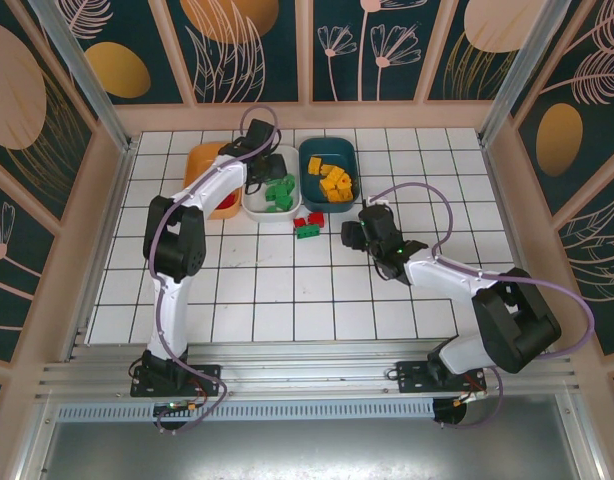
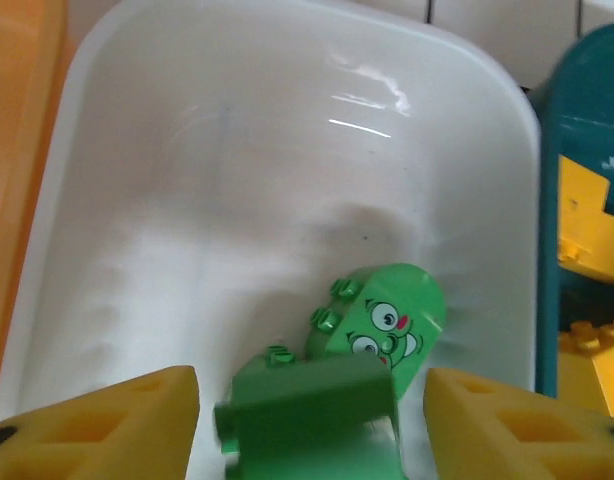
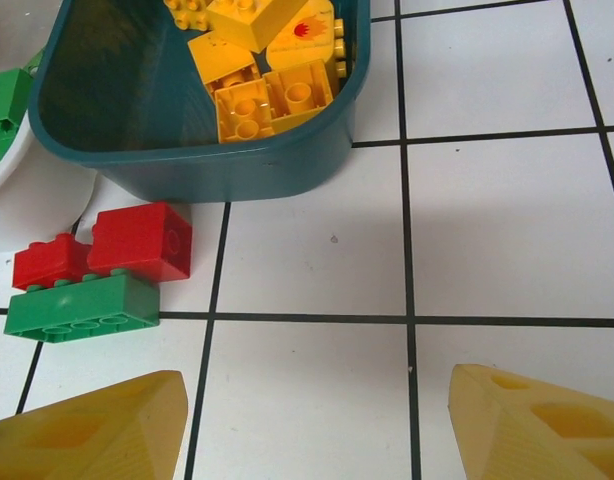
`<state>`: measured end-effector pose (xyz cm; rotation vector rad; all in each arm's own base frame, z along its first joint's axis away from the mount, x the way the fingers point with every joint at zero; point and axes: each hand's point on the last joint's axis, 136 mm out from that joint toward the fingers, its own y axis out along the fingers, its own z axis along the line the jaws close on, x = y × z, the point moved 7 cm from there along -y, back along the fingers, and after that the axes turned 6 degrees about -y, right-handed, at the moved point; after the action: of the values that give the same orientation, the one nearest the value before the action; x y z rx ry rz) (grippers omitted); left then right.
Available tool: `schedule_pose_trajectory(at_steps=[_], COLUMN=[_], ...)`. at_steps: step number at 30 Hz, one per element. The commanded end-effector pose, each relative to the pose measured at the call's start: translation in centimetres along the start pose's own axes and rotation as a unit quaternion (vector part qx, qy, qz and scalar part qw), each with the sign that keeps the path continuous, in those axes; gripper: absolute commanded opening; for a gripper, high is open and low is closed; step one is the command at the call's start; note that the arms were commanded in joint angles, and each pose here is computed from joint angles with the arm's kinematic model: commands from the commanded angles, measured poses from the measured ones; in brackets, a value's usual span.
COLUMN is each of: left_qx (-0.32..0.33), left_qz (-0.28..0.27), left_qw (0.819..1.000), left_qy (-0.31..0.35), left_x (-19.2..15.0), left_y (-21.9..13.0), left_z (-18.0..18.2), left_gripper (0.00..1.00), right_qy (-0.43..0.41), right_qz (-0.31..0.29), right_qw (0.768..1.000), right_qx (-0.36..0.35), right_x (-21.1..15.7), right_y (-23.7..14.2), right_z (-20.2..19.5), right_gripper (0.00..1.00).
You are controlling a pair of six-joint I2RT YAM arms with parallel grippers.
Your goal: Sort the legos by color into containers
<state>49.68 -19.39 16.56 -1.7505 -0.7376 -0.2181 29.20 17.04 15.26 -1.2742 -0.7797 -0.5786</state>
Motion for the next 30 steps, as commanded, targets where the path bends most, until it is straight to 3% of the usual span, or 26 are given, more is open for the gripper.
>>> schedule_pose_trajectory(at_steps=[1,9,14,19,24,30], left_qx=[-0.004,-0.039,-0.094,-0.08,-0.092,-0.099], left_qz=[-0.004,-0.052,-0.066,-0.053,-0.051,-0.054], left_qw=[1.0,0.998,0.991,0.989,0.988,0.988], left_qy=[0.013,-0.005,-0.076,-0.11,-0.112,-0.108], left_x=[0.4,0.0,-3.6,-8.7,-11.0,-11.0], left_y=[-1.5,-8.1,-11.6,-12.8,-14.2,-14.4], left_z=[-0.4,1.2,6.6,12.3,13.6,13.6], left_gripper=[0.8,0.98,0.98,0.99,0.98,0.99], right_qy=[-0.004,-0.044,-0.082,-0.093,-0.084,-0.083], right_qz=[-0.014,0.008,0.044,0.078,0.098,0.11], right_qw=[1.0,0.997,0.994,0.991,0.991,0.99], right_qx=[0.008,0.06,0.06,0.063,0.036,-0.006], right_x=[0.3,0.1,-0.5,-1.0,-1.2,-1.5], right_y=[0.1,2.1,5.2,7.4,8.7,9.9], right_z=[1.1,6.3,9.6,11.2,11.6,11.5], right_gripper=[0.73,0.82,0.83,0.84,0.85,0.84])
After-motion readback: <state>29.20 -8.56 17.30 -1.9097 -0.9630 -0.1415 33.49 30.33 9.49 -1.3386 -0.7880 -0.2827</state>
